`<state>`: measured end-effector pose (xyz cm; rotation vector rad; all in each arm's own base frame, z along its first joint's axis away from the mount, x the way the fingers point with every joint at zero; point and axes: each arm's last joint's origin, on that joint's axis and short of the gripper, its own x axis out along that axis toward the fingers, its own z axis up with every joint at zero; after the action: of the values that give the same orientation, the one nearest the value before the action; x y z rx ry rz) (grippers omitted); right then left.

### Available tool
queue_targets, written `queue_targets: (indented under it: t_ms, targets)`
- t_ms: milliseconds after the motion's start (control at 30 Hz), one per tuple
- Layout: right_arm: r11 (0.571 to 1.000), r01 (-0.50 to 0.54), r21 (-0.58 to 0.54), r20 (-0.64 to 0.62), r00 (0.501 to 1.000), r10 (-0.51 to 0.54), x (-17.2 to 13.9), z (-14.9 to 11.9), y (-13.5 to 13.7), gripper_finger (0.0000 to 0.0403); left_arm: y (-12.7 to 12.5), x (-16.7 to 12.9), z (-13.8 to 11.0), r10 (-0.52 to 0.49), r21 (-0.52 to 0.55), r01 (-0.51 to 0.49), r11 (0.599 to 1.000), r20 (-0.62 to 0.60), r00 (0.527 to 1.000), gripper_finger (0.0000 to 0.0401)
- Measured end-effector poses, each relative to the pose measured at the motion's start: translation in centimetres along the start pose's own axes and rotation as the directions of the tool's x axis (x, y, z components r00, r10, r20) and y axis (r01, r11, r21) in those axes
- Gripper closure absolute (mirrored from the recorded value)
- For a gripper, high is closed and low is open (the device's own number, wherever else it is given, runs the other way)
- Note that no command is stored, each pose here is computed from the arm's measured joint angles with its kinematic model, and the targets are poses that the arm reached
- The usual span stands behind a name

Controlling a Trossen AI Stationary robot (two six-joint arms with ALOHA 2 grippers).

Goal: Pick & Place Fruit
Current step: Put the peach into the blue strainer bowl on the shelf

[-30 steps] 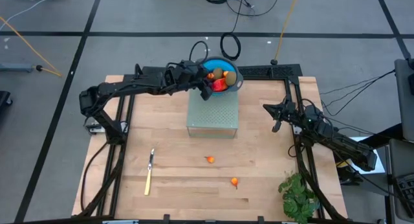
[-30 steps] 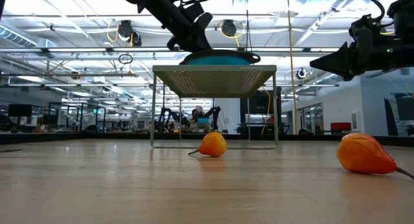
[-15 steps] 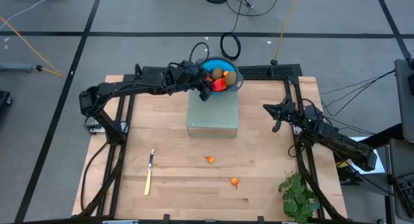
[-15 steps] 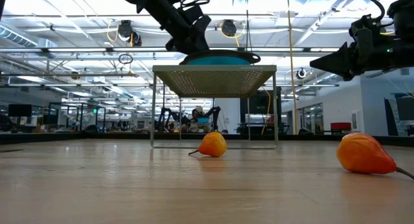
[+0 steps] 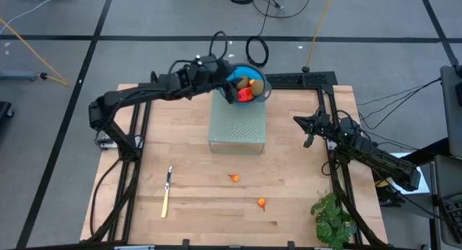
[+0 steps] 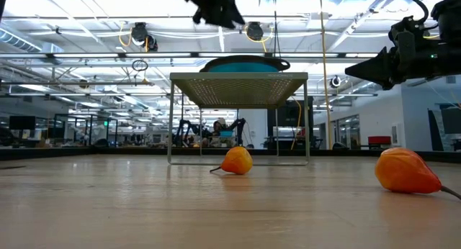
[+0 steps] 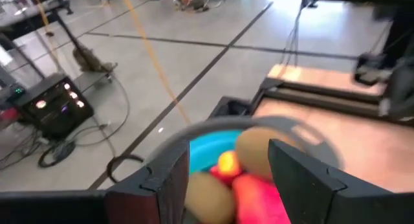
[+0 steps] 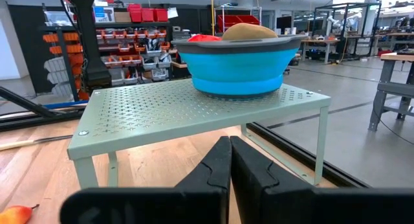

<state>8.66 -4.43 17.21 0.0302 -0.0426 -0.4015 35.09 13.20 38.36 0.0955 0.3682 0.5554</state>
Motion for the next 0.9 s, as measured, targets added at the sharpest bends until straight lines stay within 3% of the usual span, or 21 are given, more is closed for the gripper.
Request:
queue_targets:
  t_ms: [133,333,567,767,900]
  targets:
    - [1.000,0.000,0.000,0.000,1.000,0.000,0.0,0.0,0.0,0.0403,-1.5,-1.3,1.7,-0.033,-0.007,0.033,0.999,0.021,0.999,0.0190]
    - [1.000,0.000,0.000,0.000,1.000,0.000,0.0,0.0,0.0,0.0403,-5.7,-3.2,1.8,-0.036,0.059,0.038,0.997,-0.036,0.999,0.0190]
    - [1.000,-0.001,0.000,0.000,1.000,0.001,0.0,0.0,0.0,0.0403,-11.1,-6.0,0.9,-0.163,0.146,0.179,0.973,-0.113,0.980,0.0190]
    - [1.000,-0.003,0.000,0.000,1.000,0.003,0.0,0.0,0.0,0.0403,-14.6,-8.4,0.7,-0.266,0.067,0.273,0.960,-0.104,0.958,0.0190]
    - [1.000,-0.004,0.000,0.000,1.000,0.004,0.0,0.0,0.0,0.0403,-16.3,-9.8,0.6,-0.313,-0.054,0.309,0.949,-0.098,0.945,0.0190]
